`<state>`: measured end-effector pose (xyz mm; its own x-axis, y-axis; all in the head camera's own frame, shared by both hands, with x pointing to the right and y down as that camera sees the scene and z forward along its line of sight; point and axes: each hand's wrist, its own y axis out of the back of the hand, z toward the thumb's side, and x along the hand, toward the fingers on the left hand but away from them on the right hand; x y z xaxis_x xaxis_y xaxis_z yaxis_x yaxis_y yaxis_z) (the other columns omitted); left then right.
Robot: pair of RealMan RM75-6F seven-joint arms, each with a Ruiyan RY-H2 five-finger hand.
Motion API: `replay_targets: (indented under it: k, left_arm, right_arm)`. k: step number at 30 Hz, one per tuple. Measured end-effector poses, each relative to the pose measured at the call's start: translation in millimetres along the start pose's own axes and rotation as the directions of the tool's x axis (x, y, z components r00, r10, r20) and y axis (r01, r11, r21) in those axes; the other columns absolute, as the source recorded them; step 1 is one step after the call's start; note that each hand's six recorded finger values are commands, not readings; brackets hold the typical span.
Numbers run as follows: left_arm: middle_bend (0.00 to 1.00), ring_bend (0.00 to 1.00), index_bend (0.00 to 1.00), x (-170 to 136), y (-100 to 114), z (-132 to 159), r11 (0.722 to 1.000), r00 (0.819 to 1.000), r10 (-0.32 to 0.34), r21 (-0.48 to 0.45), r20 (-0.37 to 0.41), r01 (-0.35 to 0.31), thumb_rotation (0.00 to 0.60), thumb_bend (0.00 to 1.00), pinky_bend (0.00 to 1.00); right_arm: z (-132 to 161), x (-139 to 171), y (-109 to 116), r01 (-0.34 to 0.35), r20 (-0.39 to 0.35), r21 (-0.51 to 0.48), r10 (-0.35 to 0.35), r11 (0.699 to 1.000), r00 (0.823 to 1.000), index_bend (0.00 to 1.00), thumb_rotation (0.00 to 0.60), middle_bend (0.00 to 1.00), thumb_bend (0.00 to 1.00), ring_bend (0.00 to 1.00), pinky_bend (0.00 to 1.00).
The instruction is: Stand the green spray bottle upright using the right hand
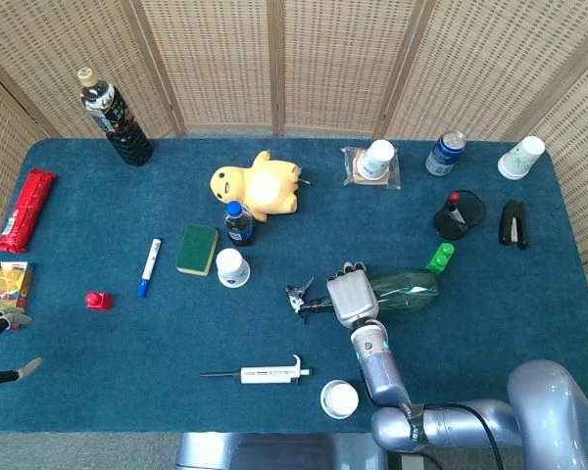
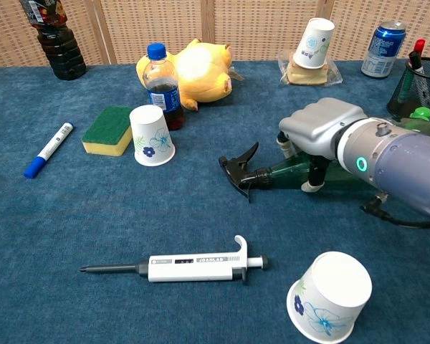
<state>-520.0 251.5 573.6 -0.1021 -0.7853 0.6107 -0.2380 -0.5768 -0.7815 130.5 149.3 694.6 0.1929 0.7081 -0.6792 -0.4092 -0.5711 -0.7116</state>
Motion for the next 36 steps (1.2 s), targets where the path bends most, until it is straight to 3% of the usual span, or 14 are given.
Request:
replay_targets:
  k: [8, 17, 21, 24, 27, 30, 36]
  left_arm:
    - [0.26, 0.21, 0.32, 0.1, -1.7, -2.2, 1.0, 1.0, -0.007, -0.004, -0.006, 0.007, 0.527, 0.24, 0.31]
    - [0.26, 0.22, 0.31, -0.1, -2.2, -2.9, 1.0, 1.0, -0.008, -0.006, -0.005, 0.008, 0.527, 0.24, 0.35]
    - [0.26, 0.22, 0.31, -0.3, -0.9, -2.9, 1.0, 1.0, -0.004, -0.004, -0.006, 0.004, 0.529, 0.24, 0.34]
    - [0.26, 0.22, 0.31, -0.7, 0.9, -3.0, 1.0, 1.0, -0.001, -0.001, -0.008, 0.001, 0.524, 0.24, 0.31]
    - [0.26, 0.22, 0.31, -1.5, 2.6, -2.5, 1.0, 1.0, 0.003, 0.003, -0.009, -0.003, 0.531, 0.24, 0.31]
    - [0.26, 0.22, 0.31, -2.7, 4.2, -1.4, 1.0, 1.0, 0.005, 0.006, -0.011, -0.005, 0.519, 0.24, 0.33]
    - [0.26, 0.22, 0.31, -5.4, 7.6, 0.9, 1.0, 1.0, 0.008, 0.018, -0.016, -0.007, 0.525, 0.24, 0.34]
  right_arm:
    - [0.1, -0.9, 8.3, 0.02, -0.001, -0.019, -0.02, 1.0, 1.0, 0.49, 0.6, 0.46, 0.31, 0.27, 0.44]
    - [-5.8, 4.2, 27.4, 0.069, -0.013, -0.132, -0.071, 0.989, 0.997, 0.53, 0.6, 0.52, 0.32, 0.33, 0.47]
    - [-9.7, 6.9, 39.0, 0.09, -0.023, -0.23, -0.098, 0.969, 0.995, 0.54, 0.6, 0.53, 0.32, 0.34, 0.47]
    - [-16.5, 8.7, 51.4, 0.118, -0.025, -0.328, -0.133, 0.937, 0.991, 0.53, 0.6, 0.53, 0.32, 0.34, 0.47]
    - [-27.1, 10.5, 64.7, 0.147, -0.016, -0.437, -0.172, 0.887, 0.985, 0.53, 0.6, 0.53, 0.32, 0.34, 0.47]
    - [-40.6, 12.5, 76.6, 0.171, 0.002, -0.559, -0.205, 0.811, 0.979, 0.53, 0.6, 0.53, 0.33, 0.34, 0.47]
    - [-74.9, 18.1, 94.5, 0.202, 0.058, -0.786, -0.257, 0.584, 0.965, 0.54, 0.6, 0.53, 0.33, 0.34, 0.47]
